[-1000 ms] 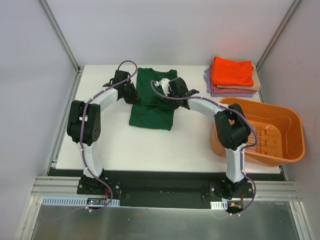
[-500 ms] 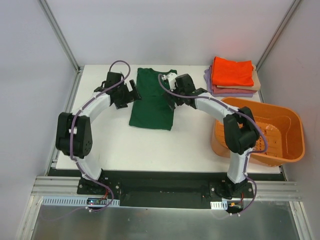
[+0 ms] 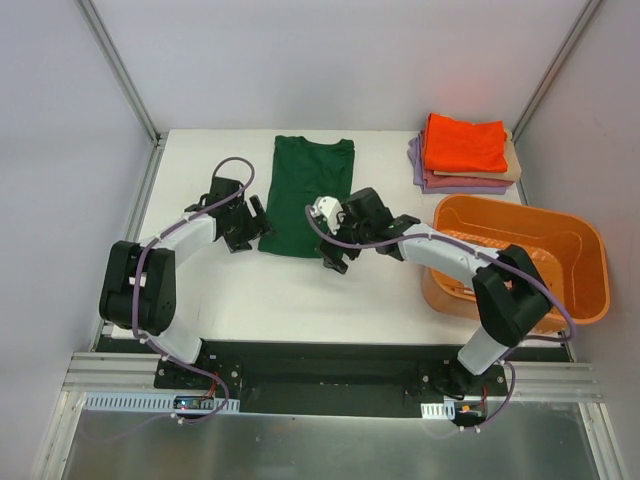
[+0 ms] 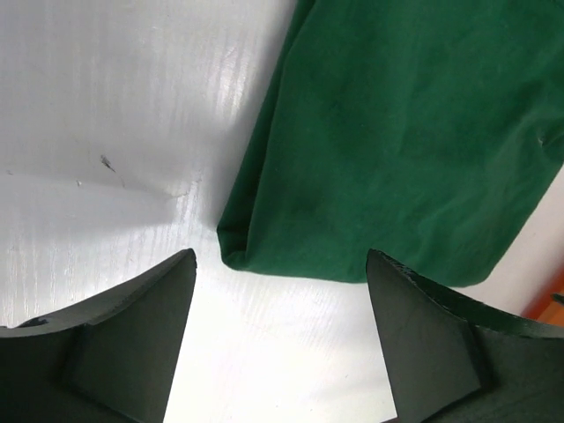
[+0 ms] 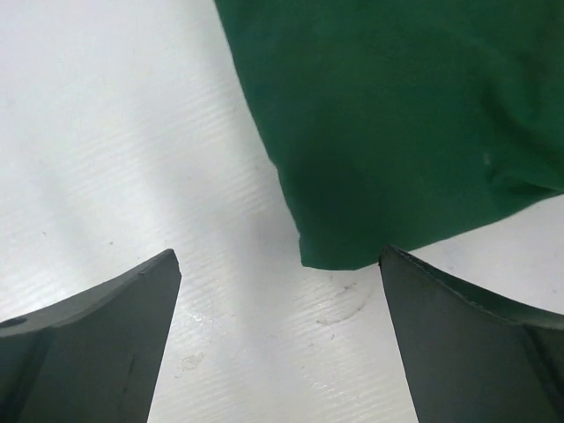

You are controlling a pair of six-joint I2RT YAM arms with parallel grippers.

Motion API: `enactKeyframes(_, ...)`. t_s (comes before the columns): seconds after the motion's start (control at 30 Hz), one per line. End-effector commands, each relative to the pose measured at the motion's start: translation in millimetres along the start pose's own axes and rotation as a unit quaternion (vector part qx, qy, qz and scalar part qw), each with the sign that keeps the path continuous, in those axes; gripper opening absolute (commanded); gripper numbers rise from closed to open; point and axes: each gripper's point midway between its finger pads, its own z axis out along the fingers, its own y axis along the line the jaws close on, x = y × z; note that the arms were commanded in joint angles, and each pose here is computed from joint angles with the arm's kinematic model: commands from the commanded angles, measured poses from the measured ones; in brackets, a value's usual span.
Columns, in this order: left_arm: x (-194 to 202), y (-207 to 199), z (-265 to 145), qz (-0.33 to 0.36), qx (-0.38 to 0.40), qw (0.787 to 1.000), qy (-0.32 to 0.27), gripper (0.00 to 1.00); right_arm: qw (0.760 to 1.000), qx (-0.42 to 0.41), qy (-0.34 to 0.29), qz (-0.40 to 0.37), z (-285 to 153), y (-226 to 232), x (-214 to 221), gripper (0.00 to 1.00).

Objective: Fold and stack the t-shirts
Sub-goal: Grab one side of the 2/3 rectangular tshirt with both arms

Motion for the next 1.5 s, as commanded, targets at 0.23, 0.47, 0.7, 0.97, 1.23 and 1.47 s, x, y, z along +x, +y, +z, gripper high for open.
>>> enactKeyframes(0.23,-3,15,27,-0.04,-0.031,0.999,0.009,0.62,0.992,-0.015,0.102,-0.068,33,-10,37,0.84)
enactKeyframes(0.47,3,18,39,-0.043,-0.036,0.998,0.031,0.43,0.988,0.003,0.138,-0.074,42,-21,55,0.77)
enactKeyframes(0.7,3,24,45,-0.046,-0.05,0.997,0.033,0.2,0.984,0.019,0.156,-0.08,48,-27,64,0.66)
enactKeyframes(0.97,2,22,37,-0.045,-0.045,0.998,0.025,0.0,0.982,0.012,0.164,-0.094,47,-20,66,0.33)
enactKeyframes(1.23,9,27,-20,-0.051,-0.035,0.997,-0.043,0.0,0.994,-0.059,0.09,-0.036,-2,38,38,0.01)
enactKeyframes(1.47,1,32,-89,-0.06,-0.016,0.984,-0.166,0.0,0.979,-0.193,-0.008,0.058,-49,114,-6,0.01)
